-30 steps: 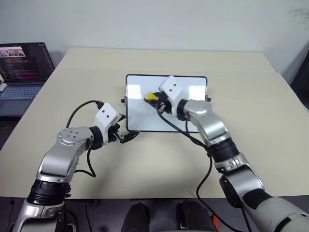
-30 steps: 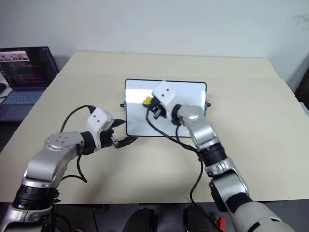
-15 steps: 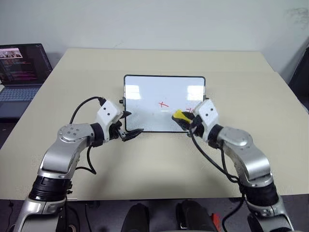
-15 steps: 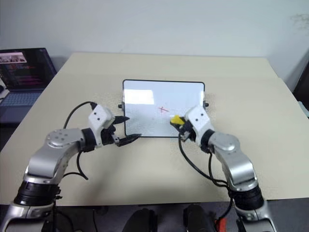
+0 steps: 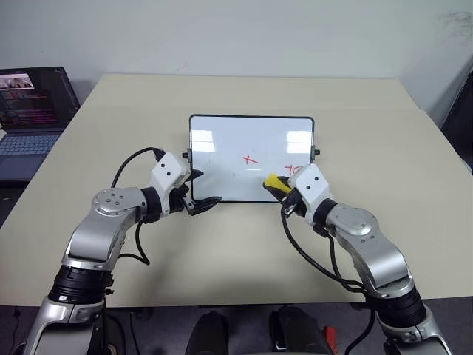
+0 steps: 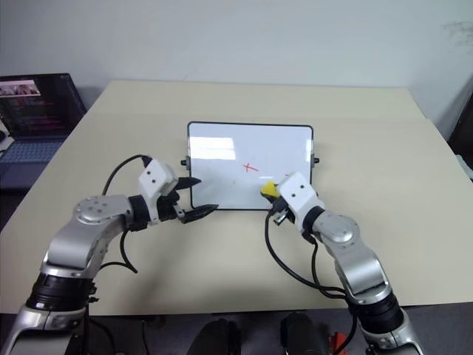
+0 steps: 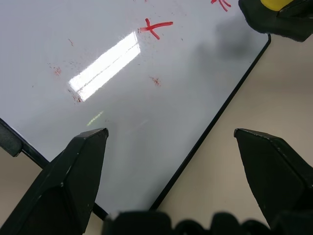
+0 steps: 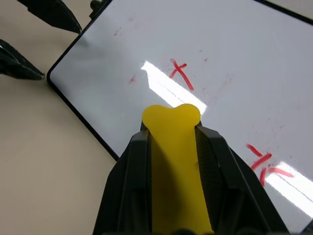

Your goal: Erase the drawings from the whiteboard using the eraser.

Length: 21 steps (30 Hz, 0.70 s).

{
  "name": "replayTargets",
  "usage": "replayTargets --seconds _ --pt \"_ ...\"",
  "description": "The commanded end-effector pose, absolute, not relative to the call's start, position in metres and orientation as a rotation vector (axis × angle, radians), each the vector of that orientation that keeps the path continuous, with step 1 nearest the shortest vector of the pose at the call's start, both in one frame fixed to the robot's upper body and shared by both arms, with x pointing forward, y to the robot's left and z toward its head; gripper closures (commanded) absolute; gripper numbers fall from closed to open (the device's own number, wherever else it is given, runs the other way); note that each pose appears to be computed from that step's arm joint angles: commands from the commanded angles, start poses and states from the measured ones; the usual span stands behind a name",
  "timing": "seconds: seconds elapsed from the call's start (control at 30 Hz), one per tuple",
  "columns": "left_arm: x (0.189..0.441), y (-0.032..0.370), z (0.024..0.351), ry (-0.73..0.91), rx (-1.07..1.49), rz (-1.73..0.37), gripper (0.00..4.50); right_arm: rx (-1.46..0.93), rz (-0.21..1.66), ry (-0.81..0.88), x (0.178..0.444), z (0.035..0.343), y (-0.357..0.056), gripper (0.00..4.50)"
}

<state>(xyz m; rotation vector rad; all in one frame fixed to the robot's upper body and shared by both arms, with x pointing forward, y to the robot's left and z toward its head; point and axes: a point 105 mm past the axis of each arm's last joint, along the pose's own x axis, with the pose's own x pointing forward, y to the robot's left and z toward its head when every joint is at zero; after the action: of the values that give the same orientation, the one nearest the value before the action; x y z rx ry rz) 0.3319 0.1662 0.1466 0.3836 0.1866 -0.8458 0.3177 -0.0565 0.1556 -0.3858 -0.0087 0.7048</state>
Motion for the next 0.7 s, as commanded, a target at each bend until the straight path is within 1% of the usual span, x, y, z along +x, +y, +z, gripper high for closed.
replayTargets --seconds 0.03,0.1,0.2,0.33,0.43,0.57,0.7 --pt "0.334 0.161 0.160 0.136 0.404 -0.855 0.00 -0.393 0.709 -0.098 0.321 0.179 -0.046 3.54" --pt "0.334 0.161 0.160 0.135 0.403 -0.856 0.00 -0.393 0.729 -0.102 0.324 0.181 -0.038 3.54" --pt "0.335 0.159 0.160 0.133 0.404 -0.864 0.00 -0.440 0.771 -0.085 0.339 0.181 -0.015 3.54" --pt "0.334 0.158 0.160 0.134 0.405 -0.869 0.00 -0.474 0.775 -0.072 0.353 0.178 -0.003 3.54" --pt "0.334 0.157 0.159 0.134 0.406 -0.870 0.00 -0.486 0.759 -0.068 0.364 0.178 -0.001 3.54" --pt "0.332 0.157 0.158 0.137 0.406 -0.873 0.00 -0.512 0.698 -0.047 0.384 0.177 -0.009 3.54" --pt "0.332 0.156 0.158 0.137 0.406 -0.873 0.00 -0.527 0.668 -0.028 0.394 0.174 -0.019 3.54"
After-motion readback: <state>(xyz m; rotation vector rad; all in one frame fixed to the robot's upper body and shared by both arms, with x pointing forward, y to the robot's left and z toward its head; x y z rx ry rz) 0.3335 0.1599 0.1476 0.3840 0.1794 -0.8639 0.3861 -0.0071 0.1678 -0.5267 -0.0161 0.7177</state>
